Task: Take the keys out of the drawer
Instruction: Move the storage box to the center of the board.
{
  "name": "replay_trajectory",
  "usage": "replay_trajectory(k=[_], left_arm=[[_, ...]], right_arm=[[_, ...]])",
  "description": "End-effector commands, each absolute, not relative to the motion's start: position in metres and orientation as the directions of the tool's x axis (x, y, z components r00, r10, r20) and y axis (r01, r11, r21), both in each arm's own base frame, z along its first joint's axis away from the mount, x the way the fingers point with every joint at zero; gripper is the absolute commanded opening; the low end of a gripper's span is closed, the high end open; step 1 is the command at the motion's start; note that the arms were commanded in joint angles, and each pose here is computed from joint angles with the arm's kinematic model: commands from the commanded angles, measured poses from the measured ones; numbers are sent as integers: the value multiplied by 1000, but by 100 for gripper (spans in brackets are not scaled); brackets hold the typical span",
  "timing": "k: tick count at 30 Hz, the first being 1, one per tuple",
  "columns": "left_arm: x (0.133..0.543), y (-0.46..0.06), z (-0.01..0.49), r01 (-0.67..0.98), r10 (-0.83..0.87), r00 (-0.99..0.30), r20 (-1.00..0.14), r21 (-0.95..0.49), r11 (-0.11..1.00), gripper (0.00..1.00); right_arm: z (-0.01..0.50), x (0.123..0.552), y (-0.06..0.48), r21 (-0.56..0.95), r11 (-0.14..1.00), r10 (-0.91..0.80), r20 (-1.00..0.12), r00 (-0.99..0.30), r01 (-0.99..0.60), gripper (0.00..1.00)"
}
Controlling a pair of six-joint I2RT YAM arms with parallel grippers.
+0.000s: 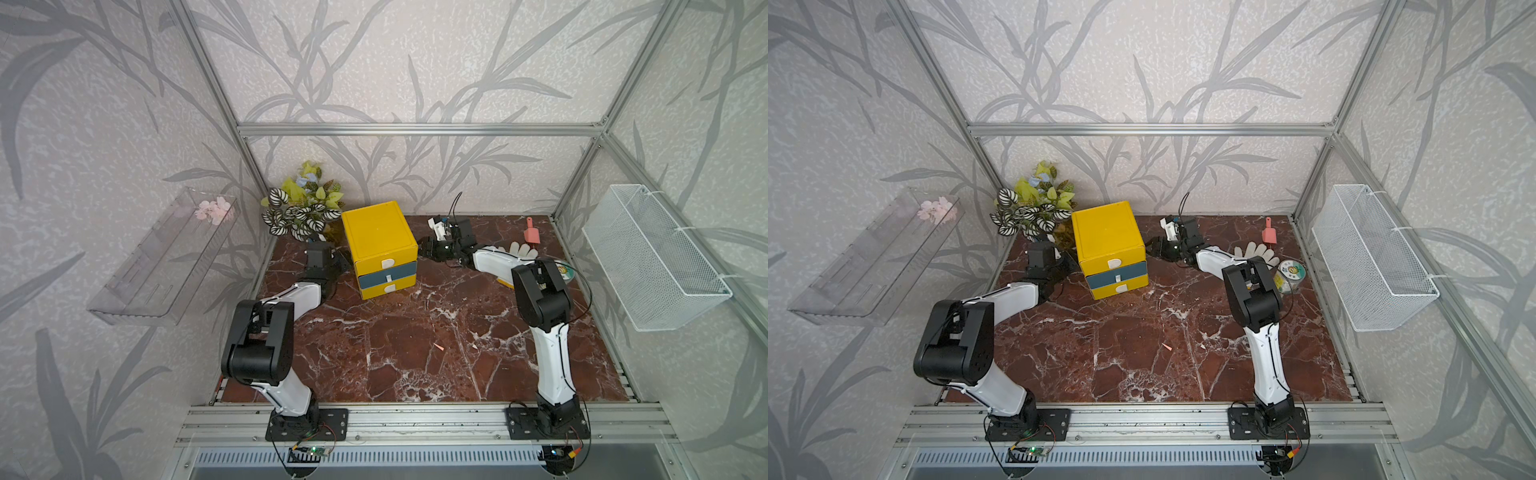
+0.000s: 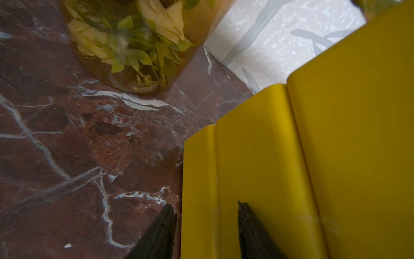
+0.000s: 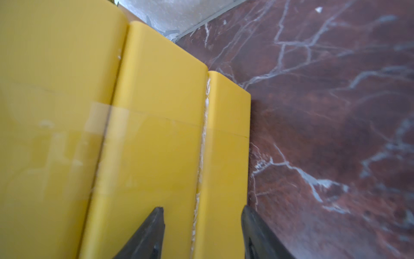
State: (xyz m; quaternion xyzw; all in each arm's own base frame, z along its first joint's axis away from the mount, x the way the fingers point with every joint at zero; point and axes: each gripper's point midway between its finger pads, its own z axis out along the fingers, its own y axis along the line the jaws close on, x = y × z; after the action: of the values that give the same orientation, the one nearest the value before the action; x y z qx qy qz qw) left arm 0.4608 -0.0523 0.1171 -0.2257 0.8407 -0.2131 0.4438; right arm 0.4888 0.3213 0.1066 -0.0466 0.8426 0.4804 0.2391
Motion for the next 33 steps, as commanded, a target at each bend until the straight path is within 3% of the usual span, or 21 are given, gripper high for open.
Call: replay_trajectory(k=[1, 20, 33], left_arm=[[455, -108, 127, -23, -492, -580, -649, -591, 807, 49], [420, -192, 139, 146, -398, -656, -641, -625, 766, 49], [409, -180, 138, 114, -400, -631, -665, -589, 800, 49]], right_arm=[[153, 460, 342, 806, 420, 121, -505, -854, -417, 58], [140, 372, 287, 786, 524, 158, -469, -869, -329, 57], [145, 313, 290, 742, 572, 74, -473, -878, -351, 57]])
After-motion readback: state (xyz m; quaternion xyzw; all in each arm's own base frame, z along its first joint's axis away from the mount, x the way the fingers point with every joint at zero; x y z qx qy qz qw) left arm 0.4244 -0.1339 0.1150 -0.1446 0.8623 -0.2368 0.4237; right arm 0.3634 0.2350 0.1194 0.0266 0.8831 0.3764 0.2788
